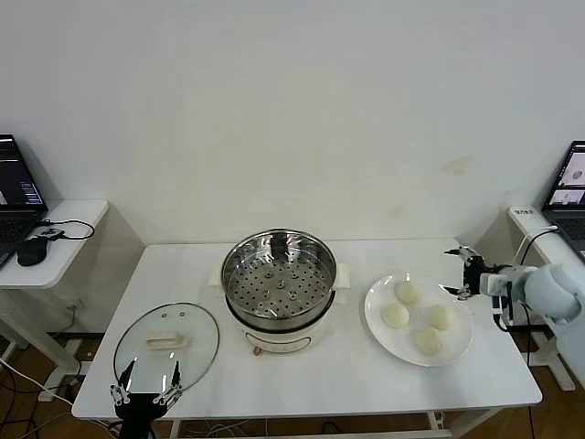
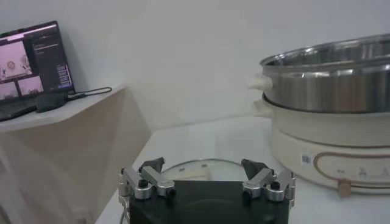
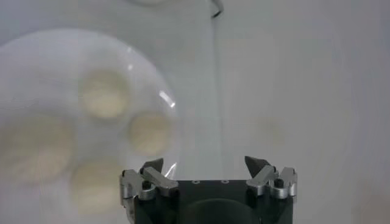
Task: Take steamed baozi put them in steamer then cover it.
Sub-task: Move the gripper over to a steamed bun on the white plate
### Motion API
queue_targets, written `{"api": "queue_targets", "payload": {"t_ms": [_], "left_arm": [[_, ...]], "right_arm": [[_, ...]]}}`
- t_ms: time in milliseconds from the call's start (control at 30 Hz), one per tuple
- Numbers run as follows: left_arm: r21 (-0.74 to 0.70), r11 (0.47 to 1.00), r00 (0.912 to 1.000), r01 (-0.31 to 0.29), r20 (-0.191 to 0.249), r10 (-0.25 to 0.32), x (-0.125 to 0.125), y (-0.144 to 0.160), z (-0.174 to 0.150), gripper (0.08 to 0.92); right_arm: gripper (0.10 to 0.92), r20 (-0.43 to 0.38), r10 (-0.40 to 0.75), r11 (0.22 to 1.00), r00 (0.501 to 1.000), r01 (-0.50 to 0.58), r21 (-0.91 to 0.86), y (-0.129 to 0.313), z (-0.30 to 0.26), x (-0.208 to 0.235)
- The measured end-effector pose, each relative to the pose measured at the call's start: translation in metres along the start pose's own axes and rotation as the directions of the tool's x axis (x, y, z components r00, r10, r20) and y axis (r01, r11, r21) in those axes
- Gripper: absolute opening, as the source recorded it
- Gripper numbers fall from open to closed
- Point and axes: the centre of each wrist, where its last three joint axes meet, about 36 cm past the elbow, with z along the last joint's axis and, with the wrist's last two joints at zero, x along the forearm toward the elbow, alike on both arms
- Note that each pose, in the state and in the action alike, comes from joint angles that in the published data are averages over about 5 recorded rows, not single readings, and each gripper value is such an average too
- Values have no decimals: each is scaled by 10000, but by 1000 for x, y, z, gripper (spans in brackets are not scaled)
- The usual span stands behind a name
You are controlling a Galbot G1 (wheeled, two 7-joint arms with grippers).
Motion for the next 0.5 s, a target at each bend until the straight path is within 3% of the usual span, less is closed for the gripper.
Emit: {"api": "queue_targets", "payload": {"t_ms": [500], "left_arm": [[-212, 9989, 9991, 407, -94, -409, -3, 7, 0, 823]], "right_arm": [[823, -256, -1987, 9800, 9797, 1989, 53, -46, -20, -73]]}}
